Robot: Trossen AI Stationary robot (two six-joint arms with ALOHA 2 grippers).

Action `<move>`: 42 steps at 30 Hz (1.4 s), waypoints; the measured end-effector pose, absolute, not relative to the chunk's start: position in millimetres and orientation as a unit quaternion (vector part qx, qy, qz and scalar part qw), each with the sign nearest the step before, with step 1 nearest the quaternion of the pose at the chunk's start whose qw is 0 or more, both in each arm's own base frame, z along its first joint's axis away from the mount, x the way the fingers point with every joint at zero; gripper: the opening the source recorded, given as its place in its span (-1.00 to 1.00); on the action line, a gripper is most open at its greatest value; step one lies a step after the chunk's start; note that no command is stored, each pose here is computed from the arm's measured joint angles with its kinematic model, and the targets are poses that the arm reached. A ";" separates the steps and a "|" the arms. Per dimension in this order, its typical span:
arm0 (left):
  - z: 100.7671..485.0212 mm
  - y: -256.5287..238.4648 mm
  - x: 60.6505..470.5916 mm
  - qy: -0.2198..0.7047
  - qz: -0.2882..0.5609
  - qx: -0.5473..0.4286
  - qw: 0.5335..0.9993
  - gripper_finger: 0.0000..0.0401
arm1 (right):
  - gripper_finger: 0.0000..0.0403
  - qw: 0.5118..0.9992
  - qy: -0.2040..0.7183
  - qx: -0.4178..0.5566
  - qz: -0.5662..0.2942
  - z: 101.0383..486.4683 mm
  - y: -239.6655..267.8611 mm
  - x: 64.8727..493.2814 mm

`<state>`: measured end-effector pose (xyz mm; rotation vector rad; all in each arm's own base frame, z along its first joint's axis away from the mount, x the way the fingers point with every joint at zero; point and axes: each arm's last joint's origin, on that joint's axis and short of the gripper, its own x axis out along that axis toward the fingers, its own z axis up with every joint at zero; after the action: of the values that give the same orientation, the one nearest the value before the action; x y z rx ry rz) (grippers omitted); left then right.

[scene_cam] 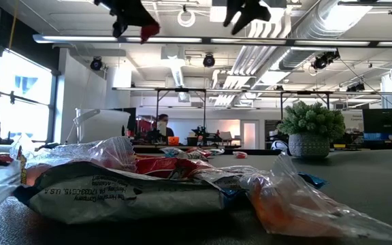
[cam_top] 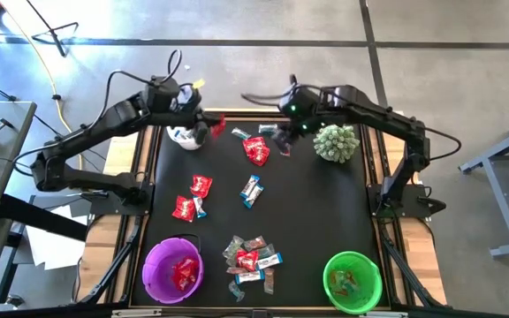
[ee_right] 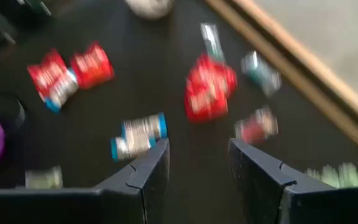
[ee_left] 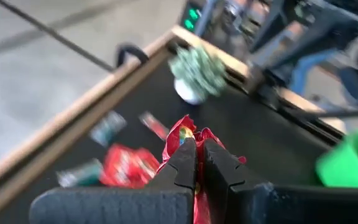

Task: Sort candy
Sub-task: Put the red candy into the violet bucket

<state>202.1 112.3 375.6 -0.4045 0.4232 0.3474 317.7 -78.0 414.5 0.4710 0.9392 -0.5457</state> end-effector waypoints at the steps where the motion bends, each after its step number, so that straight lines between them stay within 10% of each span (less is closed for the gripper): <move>1: 375.0 109.1 198.6 0.218 0.157 -0.211 0.940 -1.00 | -0.20 0.816 0.460 0.232 -0.263 412.3 -73.5 314.8; 6: 377.3 93.2 184.8 0.240 0.092 -0.257 0.932 -1.00 | -0.20 0.754 0.525 0.268 -0.290 404.4 -45.7 303.2; 18: 376.9 34.9 192.9 0.299 -0.032 -0.337 0.892 -1.00 | -0.20 0.774 0.548 0.235 -0.215 402.7 27.8 304.9; 42: 330.2 -156.5 199.5 0.452 0.059 -0.488 0.744 -1.00 | -0.20 0.808 0.556 0.165 -0.100 403.1 189.5 240.1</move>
<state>199.5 -156.5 330.2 -1.0689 0.9910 0.1294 240.1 189.5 403.1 0.3521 1.1901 -0.2145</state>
